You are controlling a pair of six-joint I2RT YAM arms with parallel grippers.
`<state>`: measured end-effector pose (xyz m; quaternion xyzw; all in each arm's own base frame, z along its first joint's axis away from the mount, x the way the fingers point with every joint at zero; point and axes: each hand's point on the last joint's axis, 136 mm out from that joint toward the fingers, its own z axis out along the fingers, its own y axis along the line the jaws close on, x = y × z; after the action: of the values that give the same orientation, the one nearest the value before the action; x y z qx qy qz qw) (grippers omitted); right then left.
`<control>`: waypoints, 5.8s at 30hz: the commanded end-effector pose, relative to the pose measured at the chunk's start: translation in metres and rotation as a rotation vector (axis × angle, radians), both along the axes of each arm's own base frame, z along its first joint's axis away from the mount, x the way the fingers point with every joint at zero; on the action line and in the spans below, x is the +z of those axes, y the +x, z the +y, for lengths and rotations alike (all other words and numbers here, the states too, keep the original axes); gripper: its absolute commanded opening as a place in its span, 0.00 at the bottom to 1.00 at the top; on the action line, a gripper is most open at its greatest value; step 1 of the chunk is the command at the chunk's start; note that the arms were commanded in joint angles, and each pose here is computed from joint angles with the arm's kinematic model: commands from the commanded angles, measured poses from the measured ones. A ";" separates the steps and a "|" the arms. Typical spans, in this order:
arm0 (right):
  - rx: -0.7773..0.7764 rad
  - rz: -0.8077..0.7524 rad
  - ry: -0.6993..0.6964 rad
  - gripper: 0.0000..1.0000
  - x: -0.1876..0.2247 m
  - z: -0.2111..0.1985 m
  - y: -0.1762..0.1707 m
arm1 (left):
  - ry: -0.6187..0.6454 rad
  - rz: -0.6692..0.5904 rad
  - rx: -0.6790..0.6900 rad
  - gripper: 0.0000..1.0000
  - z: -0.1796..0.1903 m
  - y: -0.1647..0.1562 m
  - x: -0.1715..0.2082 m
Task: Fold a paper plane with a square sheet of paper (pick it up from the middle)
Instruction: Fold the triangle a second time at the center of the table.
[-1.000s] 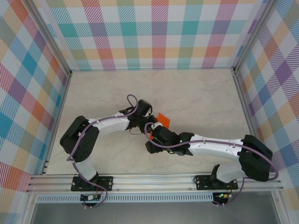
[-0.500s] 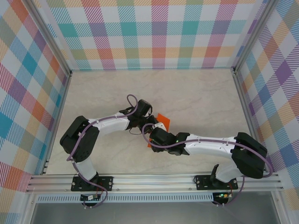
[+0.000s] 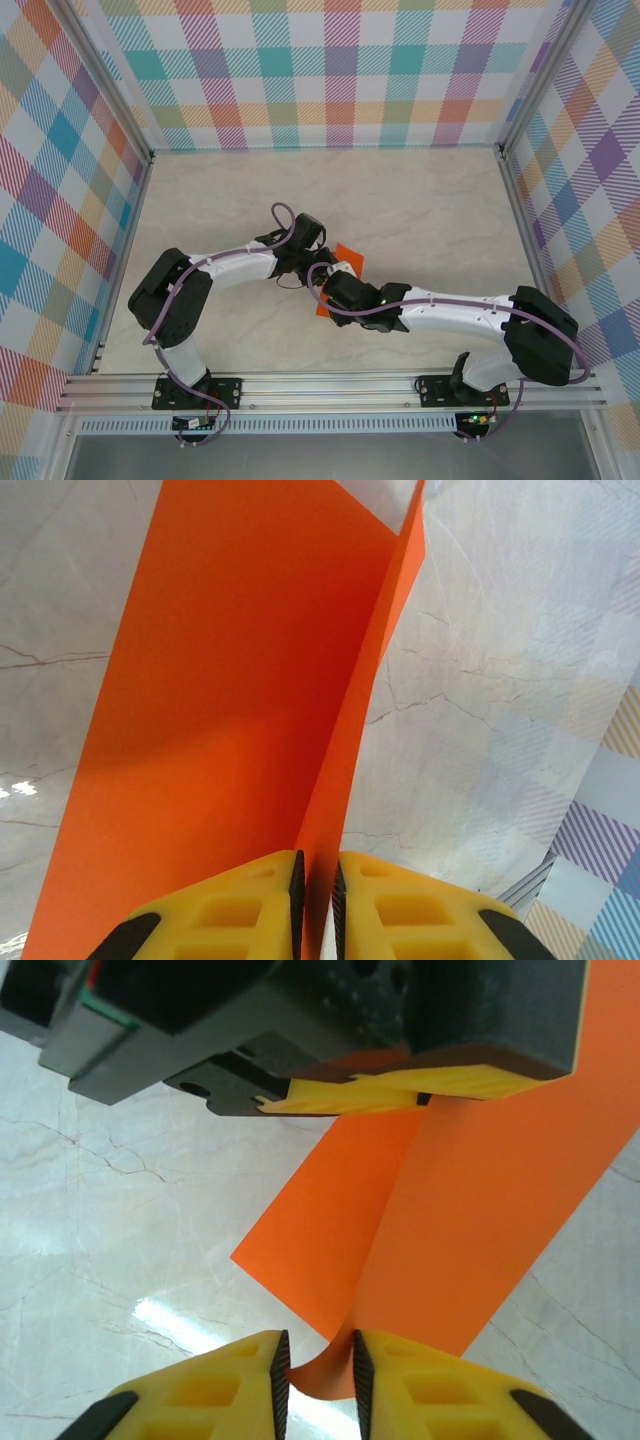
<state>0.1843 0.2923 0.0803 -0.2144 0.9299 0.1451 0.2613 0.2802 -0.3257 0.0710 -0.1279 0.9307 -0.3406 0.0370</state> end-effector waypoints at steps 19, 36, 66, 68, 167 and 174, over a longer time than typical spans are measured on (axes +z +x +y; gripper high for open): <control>0.092 0.292 0.352 0.12 0.004 -0.002 0.006 | 0.227 -0.078 0.074 0.36 0.053 -0.008 0.006; 0.037 0.394 0.328 0.09 -0.020 -0.033 0.041 | 0.182 -0.063 0.028 0.35 0.045 -0.015 -0.001; -0.002 0.366 0.111 0.10 -0.047 -0.051 0.071 | 0.166 -0.070 -0.064 0.31 0.033 -0.028 -0.002; -0.001 0.371 0.107 0.11 -0.049 -0.051 0.070 | 0.164 -0.072 -0.066 0.31 0.033 -0.028 -0.001; -0.040 0.421 0.061 0.13 -0.074 -0.055 0.071 | 0.014 -0.023 -0.011 0.15 -0.003 -0.015 -0.043; -0.041 0.419 0.067 0.13 -0.072 -0.054 0.072 | 0.059 -0.003 -0.002 0.15 0.006 -0.020 -0.057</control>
<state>0.2538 0.2391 0.0148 -0.1549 0.9603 0.2188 0.0769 0.2686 -0.3259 0.0281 -0.1275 0.9319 -0.3362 0.0466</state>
